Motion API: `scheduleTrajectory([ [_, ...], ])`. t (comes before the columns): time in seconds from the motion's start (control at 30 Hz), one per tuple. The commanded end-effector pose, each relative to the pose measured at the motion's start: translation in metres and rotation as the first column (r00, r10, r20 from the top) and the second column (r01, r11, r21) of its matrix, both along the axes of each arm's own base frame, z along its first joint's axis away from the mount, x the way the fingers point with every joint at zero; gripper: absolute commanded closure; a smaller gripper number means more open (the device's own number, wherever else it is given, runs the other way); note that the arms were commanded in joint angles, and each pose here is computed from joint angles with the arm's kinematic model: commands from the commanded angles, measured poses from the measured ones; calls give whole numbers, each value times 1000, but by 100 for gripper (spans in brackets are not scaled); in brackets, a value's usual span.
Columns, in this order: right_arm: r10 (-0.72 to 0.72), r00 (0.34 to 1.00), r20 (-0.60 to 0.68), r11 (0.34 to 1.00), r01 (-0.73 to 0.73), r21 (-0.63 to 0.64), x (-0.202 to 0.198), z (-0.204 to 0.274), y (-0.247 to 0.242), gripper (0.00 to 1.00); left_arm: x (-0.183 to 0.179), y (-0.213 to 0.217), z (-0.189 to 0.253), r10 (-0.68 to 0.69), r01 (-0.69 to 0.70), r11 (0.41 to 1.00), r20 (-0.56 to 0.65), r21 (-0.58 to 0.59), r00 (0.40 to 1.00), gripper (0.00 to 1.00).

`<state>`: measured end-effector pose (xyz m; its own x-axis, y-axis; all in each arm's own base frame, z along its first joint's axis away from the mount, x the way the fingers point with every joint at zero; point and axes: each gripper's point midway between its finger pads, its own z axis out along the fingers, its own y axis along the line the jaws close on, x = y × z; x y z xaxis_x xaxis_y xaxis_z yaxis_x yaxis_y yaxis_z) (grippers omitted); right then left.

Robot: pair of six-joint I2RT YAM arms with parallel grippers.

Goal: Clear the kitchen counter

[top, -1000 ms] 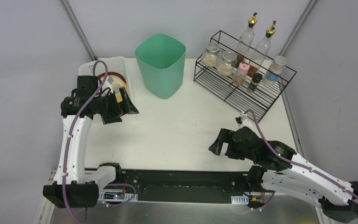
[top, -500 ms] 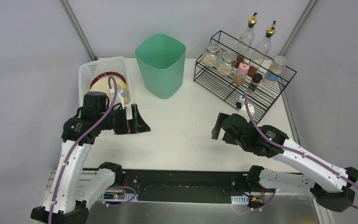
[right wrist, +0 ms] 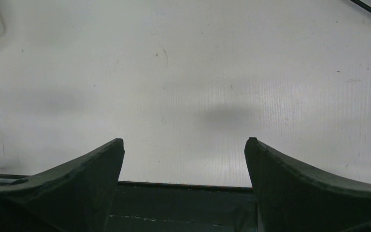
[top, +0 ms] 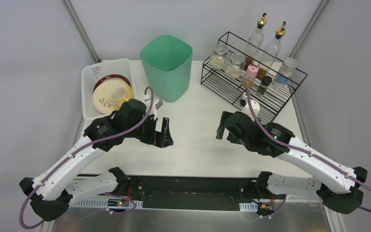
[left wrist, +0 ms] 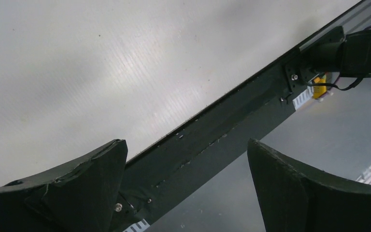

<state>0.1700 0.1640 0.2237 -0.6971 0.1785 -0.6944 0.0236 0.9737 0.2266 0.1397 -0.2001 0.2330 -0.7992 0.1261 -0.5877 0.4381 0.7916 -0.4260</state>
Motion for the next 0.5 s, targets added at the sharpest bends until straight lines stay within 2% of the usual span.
scheduleTrajectory([
  [0.0, 1, 999, 41, 1000, 0, -19, 4, 15, -3, 1, 18, -14, 2, 73, -81, 995, 134, 52, 988, 1],
  [0.17, -8, 998, 62, 1000, 9, -24, 6, 22, -6, 1, 17, -28, -3, 85, -110, 987, 211, 113, 974, 1],
  [0.47, -28, 996, 81, 998, 33, -58, 4, 26, -23, 1, 30, 3, -4, 236, -287, 952, 330, 111, 914, 1],
])
